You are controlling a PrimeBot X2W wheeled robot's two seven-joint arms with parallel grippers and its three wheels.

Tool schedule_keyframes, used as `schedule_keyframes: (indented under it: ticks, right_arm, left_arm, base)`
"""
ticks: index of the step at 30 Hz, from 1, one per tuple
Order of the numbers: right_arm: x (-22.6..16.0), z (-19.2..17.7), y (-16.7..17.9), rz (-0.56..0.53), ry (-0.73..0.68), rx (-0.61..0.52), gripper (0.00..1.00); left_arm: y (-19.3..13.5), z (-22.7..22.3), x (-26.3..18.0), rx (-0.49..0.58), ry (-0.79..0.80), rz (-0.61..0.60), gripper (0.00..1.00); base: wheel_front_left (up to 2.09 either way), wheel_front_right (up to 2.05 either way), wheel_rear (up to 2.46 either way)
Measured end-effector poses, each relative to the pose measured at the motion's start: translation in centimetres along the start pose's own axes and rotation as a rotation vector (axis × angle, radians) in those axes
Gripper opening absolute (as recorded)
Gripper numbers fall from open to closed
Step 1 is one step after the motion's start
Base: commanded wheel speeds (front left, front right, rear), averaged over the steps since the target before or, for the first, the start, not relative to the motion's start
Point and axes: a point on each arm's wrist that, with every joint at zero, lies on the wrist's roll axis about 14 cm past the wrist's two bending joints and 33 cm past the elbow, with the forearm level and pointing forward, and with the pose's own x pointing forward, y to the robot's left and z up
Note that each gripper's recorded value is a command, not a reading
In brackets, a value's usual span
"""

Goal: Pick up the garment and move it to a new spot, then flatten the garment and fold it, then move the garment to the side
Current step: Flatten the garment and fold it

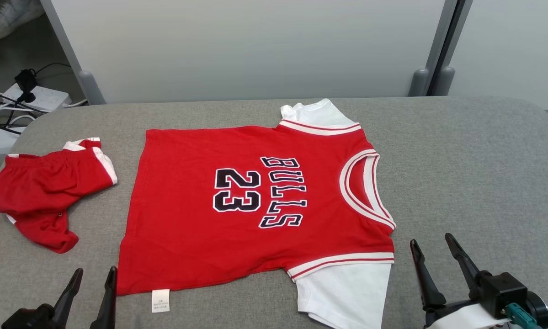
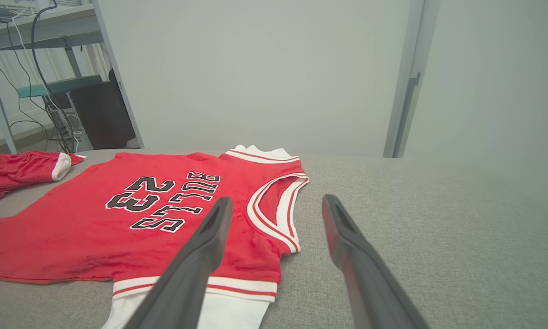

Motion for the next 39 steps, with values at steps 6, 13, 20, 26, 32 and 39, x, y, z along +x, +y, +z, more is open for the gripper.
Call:
schedule_keyframes:
  ticks: [6,13,20,26,32,39]
  right_arm:
    - [-0.4,-0.3,-0.7,-0.021,0.005,-0.007,1.00]
    - [-0.5,-0.4,-0.8,-0.026,0.007,-0.006,1.00]
    - [-0.5,-1.4,0.0,-0.004,0.038,0.009,1.00]
    - [-1.1,-4.9,1.1,0.023,0.149,0.040,1.00]
    - [-3.0,-9.7,3.1,0.066,0.312,0.100,1.00]
    - [-4.3,-12.6,4.5,0.090,0.420,0.152,1.00]
  left_arm:
    - [0.7,-0.4,-0.2,-0.020,0.003,0.039,1.00]
    - [0.8,-0.6,-0.2,-0.016,0.012,0.043,1.00]
    - [0.7,-0.9,-0.1,-0.022,0.023,0.040,1.00]
    - [0.3,-1.8,0.0,-0.029,0.055,0.022,1.00]
    - [0.3,-2.6,0.3,-0.029,0.090,0.004,1.00]
    - [0.5,-3.3,0.4,-0.031,0.123,-0.006,1.00]
  base:
    - [0.00,0.00,0.00]
    - [0.00,0.00,0.00]
    - [0.00,0.00,0.00]
    - [0.00,0.00,0.00]
    - [0.00,0.00,0.00]
    - [0.00,0.00,0.00]
